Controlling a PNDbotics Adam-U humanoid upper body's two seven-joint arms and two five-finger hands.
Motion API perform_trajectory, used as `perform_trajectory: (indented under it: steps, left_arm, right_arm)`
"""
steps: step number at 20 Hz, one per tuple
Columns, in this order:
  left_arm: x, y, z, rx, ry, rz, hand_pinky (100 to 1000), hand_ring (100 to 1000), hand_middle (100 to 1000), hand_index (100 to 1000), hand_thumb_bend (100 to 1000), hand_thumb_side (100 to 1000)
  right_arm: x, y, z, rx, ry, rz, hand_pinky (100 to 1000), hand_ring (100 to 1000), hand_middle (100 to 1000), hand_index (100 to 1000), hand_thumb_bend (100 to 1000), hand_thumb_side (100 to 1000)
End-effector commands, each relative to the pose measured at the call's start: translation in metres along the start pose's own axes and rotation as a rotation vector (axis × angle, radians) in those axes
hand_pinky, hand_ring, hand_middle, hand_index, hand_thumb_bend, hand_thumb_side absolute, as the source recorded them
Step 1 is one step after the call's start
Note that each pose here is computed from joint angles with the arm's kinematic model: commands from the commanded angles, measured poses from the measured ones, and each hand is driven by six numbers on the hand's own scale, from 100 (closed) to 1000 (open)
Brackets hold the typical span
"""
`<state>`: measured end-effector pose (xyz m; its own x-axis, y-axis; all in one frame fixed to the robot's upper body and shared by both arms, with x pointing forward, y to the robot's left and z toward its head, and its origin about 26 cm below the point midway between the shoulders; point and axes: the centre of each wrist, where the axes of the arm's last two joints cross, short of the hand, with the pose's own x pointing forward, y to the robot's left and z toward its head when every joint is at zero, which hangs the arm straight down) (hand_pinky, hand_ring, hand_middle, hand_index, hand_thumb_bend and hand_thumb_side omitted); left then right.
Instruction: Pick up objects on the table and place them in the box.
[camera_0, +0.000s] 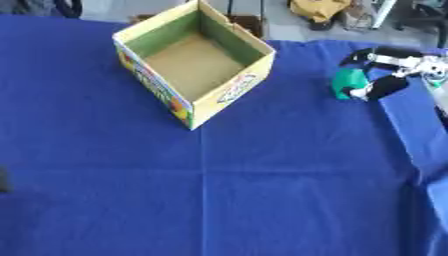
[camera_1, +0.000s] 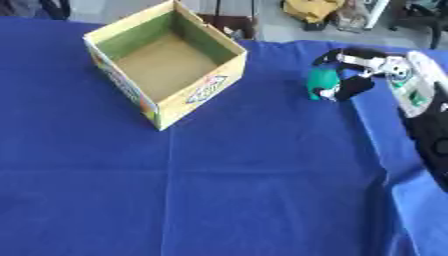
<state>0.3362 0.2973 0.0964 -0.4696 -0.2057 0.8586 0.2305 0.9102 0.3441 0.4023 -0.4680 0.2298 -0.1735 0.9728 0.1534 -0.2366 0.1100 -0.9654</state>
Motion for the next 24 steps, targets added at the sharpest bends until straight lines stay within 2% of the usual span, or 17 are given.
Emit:
perform_trajectory:
  steps: [1,19,22,24]
  left_arm:
    - [0.0089,0.0048,-0.0027,-0.014,-0.027,-0.028,617,549,547,666,338,1000]
    - [0.0084,0.0041,-0.0023,-0.022,-0.027,-0.028,620,548,547,666,338,1000]
    - [0.0083,0.0039,-0.0024,-0.023,-0.027,-0.028,621,548,548,666,339,1000]
    - [0.0083,0.0040,-0.0023,-0.023,-0.027,-0.028,621,548,548,666,339,1000]
  right_arm:
    - [-0.0079,-0.0168,0.0125,-0.029,0.037,0.020,850,975,927,942,242,413]
    - [-0.0162,-0.0122,0.0147,-0.019,0.076,0.012,849,973,928,944,213,399]
    - [-0.0168,-0.0109,0.0144,-0.013,0.080,0.013,848,968,929,945,206,375]
    - [-0.0173,-0.0101,0.0143,-0.006,0.084,0.014,843,960,930,945,181,306]
